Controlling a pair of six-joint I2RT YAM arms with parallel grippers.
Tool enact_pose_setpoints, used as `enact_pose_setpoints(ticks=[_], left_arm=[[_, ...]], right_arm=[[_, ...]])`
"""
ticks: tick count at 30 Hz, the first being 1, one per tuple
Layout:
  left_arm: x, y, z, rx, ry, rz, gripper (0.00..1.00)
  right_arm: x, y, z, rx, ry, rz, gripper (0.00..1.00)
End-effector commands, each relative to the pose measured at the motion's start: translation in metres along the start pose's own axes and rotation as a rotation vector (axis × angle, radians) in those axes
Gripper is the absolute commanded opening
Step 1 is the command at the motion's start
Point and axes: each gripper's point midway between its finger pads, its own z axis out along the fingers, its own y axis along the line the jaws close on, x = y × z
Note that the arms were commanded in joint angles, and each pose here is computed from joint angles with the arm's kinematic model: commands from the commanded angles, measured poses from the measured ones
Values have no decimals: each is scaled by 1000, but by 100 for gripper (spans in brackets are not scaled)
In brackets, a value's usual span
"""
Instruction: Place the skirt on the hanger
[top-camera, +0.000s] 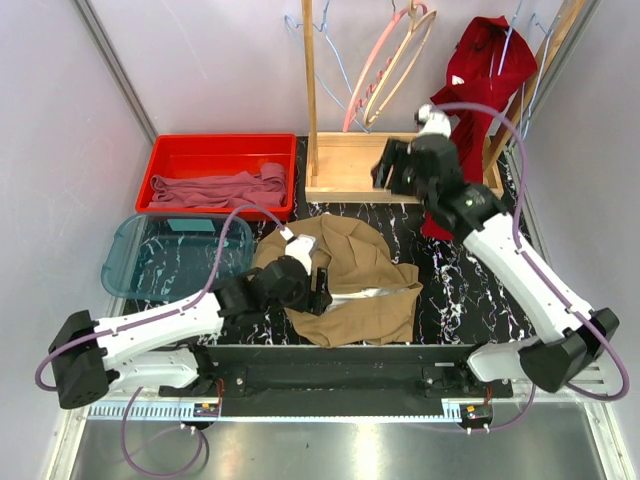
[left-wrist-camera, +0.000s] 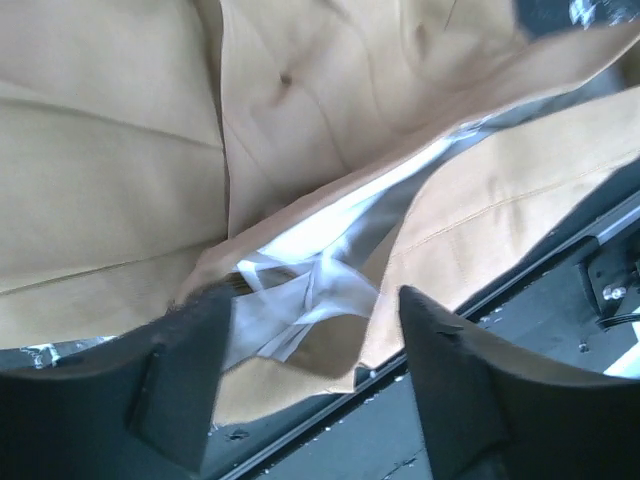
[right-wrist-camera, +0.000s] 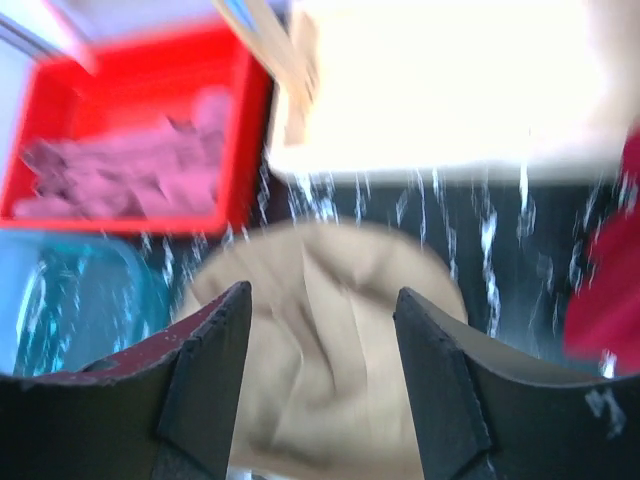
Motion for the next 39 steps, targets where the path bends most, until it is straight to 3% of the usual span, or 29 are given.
enact_pose_setpoints(ticks=[1,5,11,17,23,27,31,39], left_arm=[[-39,-8,-28,9,-120,13,77],[-50,-4,-42,2,-162,23,87],[-56,3,-54,-18,-204,17,91],[-52,8,-53,-32,-200,8,92],[-45,14,-51,-54,-188,-6,93],[-41,17,-48,-64,-178,-17,93],[-36,20,-45,-77,-168,-21,93],[-33,24,-41,-98,-159,-8,94]], right_arm=[[-88,30,-14,-80,-231,-133,67],[-147,64,-32,-182,-408,-202,68],[-188,103,-45,-321,-540,-220,68],[-182,147,-25,-509,-481,-212,64],[-167,169,22,-534,-365,-210,59],[-157,164,61,-424,-310,-213,57],[-163,133,69,-225,-304,-186,55],[-181,71,37,65,-392,-153,61]])
